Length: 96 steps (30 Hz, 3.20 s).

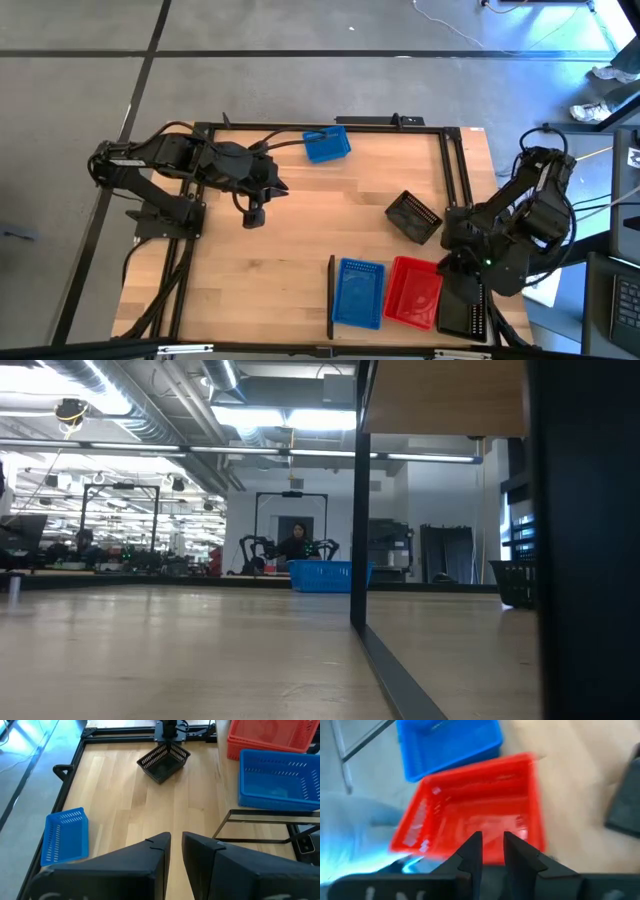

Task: Stack baskets on shelf by color
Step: Stack the red bin on top of the red bins on the shelf

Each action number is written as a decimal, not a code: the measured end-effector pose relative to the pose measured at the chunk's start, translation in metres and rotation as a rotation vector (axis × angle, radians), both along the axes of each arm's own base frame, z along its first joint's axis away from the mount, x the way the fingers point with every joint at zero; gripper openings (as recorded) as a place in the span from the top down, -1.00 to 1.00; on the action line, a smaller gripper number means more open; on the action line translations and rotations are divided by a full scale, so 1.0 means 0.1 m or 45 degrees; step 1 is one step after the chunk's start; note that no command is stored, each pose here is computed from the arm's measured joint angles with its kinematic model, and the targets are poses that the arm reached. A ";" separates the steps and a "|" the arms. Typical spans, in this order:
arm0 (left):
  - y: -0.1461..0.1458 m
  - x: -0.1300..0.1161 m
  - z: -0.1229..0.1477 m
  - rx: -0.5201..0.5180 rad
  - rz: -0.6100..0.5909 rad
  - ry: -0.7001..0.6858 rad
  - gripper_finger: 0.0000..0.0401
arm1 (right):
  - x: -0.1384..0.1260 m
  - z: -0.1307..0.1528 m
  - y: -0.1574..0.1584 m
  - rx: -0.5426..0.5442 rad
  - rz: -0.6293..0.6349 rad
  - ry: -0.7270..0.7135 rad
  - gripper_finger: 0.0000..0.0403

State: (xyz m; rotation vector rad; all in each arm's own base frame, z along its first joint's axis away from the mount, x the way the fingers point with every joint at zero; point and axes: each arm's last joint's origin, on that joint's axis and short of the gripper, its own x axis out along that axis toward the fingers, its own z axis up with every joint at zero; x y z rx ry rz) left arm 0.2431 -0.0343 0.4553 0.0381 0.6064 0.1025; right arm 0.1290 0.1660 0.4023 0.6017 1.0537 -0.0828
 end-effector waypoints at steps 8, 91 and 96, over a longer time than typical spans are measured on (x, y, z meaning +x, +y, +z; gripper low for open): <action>0.00 0.00 0.00 0.000 0.000 0.001 0.80 | -0.07 0.02 0.09 0.028 0.045 -0.059 0.63; 0.04 0.01 0.00 0.026 0.000 0.000 0.80 | 0.23 -0.22 0.19 0.171 0.165 0.432 0.69; 0.03 0.01 0.00 0.026 0.000 0.000 0.80 | 0.24 -0.28 0.17 0.061 0.198 0.376 0.69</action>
